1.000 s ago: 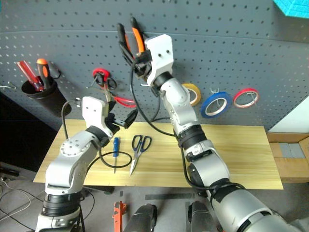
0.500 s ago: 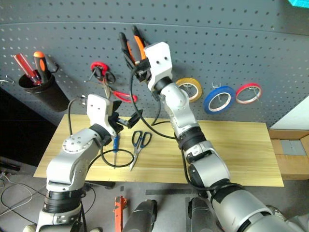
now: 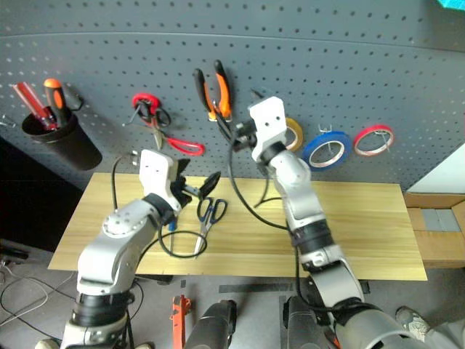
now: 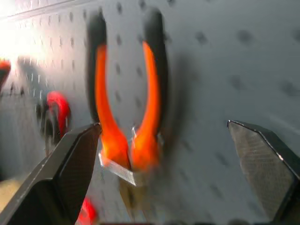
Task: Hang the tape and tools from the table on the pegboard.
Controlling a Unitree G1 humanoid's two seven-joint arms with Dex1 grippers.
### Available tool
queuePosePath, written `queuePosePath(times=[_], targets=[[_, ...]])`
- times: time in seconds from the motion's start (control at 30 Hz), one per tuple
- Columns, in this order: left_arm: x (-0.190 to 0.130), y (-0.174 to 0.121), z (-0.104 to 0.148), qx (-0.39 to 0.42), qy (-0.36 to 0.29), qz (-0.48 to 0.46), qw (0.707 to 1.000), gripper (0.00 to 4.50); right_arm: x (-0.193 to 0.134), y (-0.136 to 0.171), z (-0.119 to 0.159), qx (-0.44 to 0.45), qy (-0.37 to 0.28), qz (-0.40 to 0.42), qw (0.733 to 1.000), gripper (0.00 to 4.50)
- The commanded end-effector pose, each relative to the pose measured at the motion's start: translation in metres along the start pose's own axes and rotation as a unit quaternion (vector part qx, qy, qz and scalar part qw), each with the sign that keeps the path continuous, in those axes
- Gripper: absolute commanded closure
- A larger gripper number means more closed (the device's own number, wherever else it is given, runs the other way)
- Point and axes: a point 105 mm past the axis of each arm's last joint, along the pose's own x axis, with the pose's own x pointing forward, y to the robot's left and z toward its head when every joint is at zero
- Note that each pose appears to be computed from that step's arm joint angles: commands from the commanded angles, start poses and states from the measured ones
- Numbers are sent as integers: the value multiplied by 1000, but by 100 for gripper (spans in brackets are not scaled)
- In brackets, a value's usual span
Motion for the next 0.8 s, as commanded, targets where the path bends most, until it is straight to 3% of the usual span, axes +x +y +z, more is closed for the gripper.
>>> queuePosePath(times=[0.03, 0.37, 0.47, 0.8], targets=[[-8, -10, 0, 33, -9, 23, 999, 0, -28, 27, 25, -22, -10, 110, 994, 3], [-22, 1, -100, 40, 152, 150, 976, 0, -168, 72, -38, -17, 163, 329, 930, 3], [-20, -3, -117, 35, 170, 128, 977, 0, -180, 85, -39, -7, 163, 360, 918, 3], [-40, 11, -150, 22, 241, 170, 955, 0, -163, 108, -36, 0, 127, 401, 907, 3]])
